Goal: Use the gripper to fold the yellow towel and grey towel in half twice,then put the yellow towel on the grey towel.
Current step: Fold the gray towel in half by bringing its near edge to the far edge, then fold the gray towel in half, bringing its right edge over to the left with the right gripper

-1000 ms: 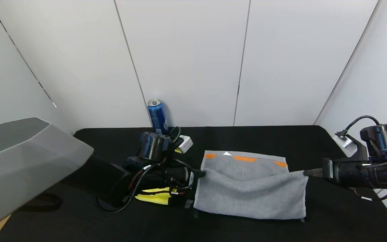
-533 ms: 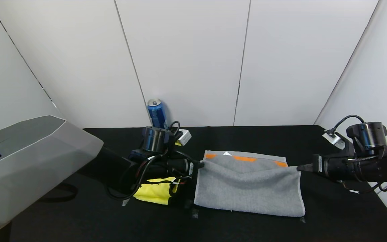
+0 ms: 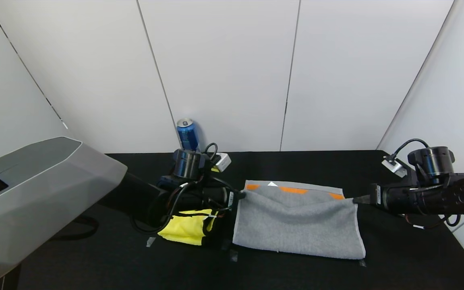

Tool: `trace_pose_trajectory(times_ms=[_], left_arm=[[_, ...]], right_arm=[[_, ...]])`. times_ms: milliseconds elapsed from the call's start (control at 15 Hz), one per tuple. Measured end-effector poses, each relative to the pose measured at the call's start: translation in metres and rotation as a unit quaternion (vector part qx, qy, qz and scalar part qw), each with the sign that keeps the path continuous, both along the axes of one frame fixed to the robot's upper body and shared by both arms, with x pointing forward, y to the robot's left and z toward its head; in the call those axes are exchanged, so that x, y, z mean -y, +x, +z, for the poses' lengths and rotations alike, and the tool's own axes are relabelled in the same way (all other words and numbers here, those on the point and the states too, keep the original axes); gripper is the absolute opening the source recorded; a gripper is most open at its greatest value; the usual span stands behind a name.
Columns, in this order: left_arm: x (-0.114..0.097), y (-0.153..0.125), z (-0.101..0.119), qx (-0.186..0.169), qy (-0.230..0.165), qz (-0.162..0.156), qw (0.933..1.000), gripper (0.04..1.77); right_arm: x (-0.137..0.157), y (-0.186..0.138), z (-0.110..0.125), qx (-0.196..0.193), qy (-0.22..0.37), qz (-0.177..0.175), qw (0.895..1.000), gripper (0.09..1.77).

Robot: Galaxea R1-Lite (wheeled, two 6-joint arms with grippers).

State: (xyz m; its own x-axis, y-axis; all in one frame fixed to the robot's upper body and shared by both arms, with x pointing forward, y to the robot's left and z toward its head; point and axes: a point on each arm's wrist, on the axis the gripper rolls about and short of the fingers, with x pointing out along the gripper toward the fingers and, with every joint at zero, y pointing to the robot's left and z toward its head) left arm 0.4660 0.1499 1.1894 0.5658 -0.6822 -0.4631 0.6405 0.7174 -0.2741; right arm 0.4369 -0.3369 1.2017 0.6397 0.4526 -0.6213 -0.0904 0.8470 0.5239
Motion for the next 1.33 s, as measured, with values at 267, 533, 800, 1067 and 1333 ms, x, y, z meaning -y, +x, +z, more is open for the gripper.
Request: trace_pose_trajectory(times_ms=[267, 533, 800, 1067, 1333], left_arm=[[0.000, 0.002, 0.001, 0.007, 0.001, -0.001, 1.0000, 0.10], [0.000, 0.002, 0.001, 0.009, -0.001, 0.004, 0.9999, 0.76], [-0.007, 0.002, 0.013, 0.021, -0.007, 0.014, 0.9997, 1.14], [-0.016, 0.000, 0.029, 0.034, -0.014, 0.022, 0.9991, 1.37], [-0.023, -0.005, 0.036, 0.036, -0.015, 0.028, 0.9988, 1.50]], right_arm=[[0.002, 0.005, -0.006, 0.008, -0.001, -0.002, 1.000, 0.11], [0.002, 0.006, -0.009, 0.010, -0.001, -0.003, 1.000, 0.76], [0.008, 0.005, -0.006, 0.017, -0.001, -0.011, 1.000, 1.14], [0.013, 0.003, -0.002, 0.020, -0.001, -0.018, 1.000, 1.37], [0.011, -0.007, -0.009, 0.000, 0.000, -0.017, 1.000, 1.50]])
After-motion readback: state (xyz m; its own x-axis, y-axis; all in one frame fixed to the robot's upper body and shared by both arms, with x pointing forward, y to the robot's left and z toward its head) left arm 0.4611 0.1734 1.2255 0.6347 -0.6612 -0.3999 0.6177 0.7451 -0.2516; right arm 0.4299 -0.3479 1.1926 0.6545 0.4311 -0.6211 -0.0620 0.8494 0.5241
